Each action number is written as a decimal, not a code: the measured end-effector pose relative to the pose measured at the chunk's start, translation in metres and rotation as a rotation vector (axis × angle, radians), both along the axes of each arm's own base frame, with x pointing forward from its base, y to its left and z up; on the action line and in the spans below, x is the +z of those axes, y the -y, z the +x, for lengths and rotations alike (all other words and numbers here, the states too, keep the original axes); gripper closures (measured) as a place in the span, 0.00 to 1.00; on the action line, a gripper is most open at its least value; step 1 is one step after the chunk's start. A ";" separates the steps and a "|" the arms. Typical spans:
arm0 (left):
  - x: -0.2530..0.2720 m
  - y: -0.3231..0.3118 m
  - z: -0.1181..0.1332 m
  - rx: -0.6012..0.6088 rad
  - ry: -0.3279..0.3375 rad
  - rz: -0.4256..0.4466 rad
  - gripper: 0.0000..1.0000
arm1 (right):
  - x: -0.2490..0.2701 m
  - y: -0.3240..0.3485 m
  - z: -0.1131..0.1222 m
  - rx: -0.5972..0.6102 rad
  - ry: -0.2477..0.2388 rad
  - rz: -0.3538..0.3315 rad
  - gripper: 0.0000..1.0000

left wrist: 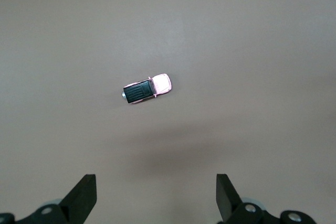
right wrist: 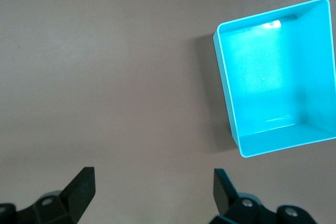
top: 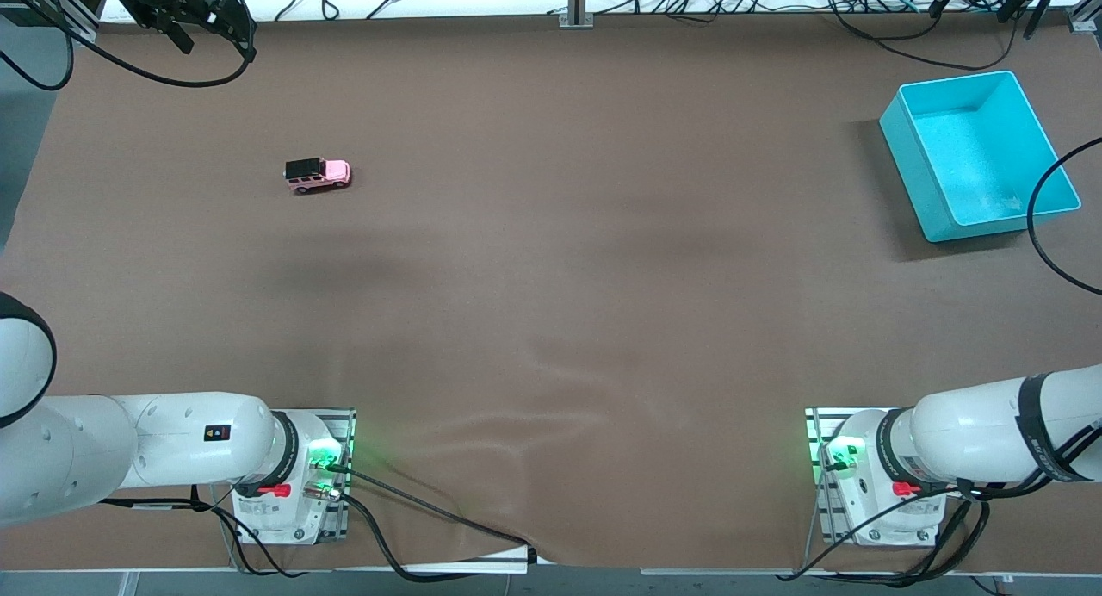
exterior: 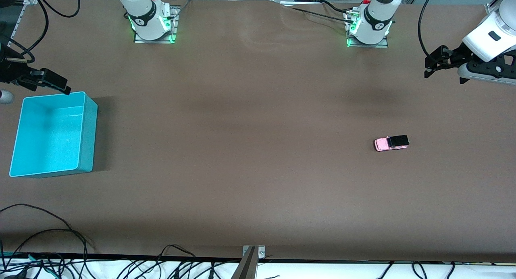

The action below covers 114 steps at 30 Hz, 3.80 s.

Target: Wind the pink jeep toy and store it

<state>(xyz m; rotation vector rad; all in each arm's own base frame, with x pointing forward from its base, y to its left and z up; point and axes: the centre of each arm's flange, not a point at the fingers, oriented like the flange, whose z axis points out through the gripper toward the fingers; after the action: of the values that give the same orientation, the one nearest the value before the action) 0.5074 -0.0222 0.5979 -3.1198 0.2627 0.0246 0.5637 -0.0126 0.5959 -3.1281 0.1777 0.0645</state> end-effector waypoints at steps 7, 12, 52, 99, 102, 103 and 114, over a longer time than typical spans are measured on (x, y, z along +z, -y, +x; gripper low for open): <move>0.000 -0.005 0.000 0.010 0.000 0.001 0.00 | 0.000 0.000 0.000 -0.001 0.000 0.000 0.00; 0.001 -0.008 0.000 0.017 0.002 0.001 0.00 | 0.000 0.000 0.000 -0.001 0.000 0.000 0.00; -0.090 -0.014 0.035 0.027 -0.080 -0.008 0.00 | -0.001 0.001 0.001 -0.008 0.000 0.000 0.00; -0.038 -0.021 0.031 0.095 -0.097 -0.004 0.00 | -0.001 0.002 0.001 -0.009 0.000 0.000 0.00; -0.052 -0.022 0.039 0.101 -0.101 -0.005 0.00 | -0.001 0.002 0.001 -0.006 0.000 0.000 0.00; -0.058 -0.023 0.043 0.102 -0.097 -0.006 0.00 | -0.001 0.002 0.001 -0.004 0.000 0.000 0.00; -0.142 -0.024 0.060 0.105 -0.066 -0.013 0.00 | -0.004 0.002 0.002 0.007 -0.007 0.000 0.00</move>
<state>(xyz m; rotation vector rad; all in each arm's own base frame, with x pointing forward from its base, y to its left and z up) 0.5678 0.0018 0.4563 -3.1463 0.0992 0.1267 0.5658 -0.0143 0.5919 -3.1287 0.1660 0.0753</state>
